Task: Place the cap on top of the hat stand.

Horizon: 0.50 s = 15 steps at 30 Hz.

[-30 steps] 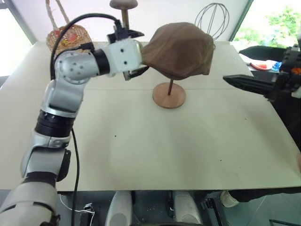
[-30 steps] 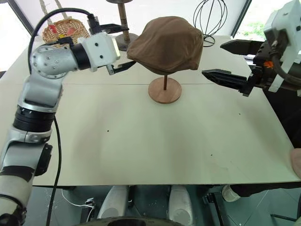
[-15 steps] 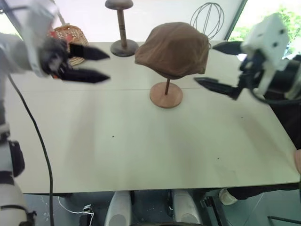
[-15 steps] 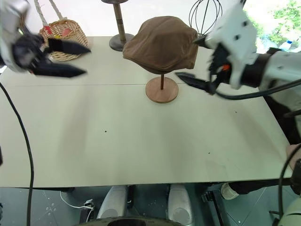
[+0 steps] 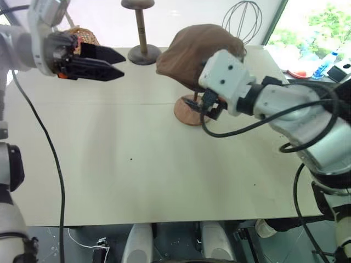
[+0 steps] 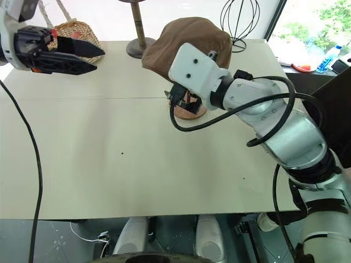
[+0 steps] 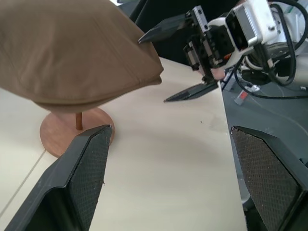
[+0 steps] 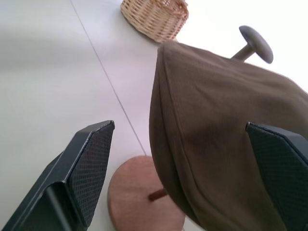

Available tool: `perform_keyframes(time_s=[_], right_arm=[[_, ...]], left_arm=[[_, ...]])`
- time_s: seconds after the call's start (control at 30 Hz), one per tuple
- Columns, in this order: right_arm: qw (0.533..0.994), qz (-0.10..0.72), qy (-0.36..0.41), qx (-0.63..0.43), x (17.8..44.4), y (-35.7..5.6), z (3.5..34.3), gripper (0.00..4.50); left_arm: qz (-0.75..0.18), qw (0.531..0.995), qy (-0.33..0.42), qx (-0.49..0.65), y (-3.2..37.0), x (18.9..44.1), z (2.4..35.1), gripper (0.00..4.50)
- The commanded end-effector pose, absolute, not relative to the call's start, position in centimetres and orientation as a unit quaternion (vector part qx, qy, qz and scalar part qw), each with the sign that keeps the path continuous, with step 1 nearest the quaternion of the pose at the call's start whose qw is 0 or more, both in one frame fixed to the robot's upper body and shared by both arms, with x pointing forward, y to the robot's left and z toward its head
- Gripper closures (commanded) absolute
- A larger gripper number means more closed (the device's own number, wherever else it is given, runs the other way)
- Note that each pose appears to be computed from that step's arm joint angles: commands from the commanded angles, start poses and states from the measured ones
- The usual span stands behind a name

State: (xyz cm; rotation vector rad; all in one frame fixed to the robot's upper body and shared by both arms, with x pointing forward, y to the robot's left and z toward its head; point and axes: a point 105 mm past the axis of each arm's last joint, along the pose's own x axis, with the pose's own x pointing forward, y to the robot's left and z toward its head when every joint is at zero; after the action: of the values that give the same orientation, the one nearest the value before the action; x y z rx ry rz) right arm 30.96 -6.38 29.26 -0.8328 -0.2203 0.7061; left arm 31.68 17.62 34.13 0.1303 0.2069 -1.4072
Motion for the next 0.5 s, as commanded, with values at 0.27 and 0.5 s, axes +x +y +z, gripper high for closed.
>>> perform_keyframes(time_s=[0.27, 0.5], right_arm=[[0.781, 0.248, -0.214, -0.532, 33.3, -5.8, 29.3, 0.0], [0.762, 0.214, -0.243, -0.561, 34.3, -6.3, 29.2, 0.78]], left_arm=[[-0.659, 0.745, 0.068, 0.077, 17.4, 30.8, 35.7, 0.36], [-0.659, 0.745, 0.063, 0.081, 17.4, 30.8, 35.9, 0.33]])
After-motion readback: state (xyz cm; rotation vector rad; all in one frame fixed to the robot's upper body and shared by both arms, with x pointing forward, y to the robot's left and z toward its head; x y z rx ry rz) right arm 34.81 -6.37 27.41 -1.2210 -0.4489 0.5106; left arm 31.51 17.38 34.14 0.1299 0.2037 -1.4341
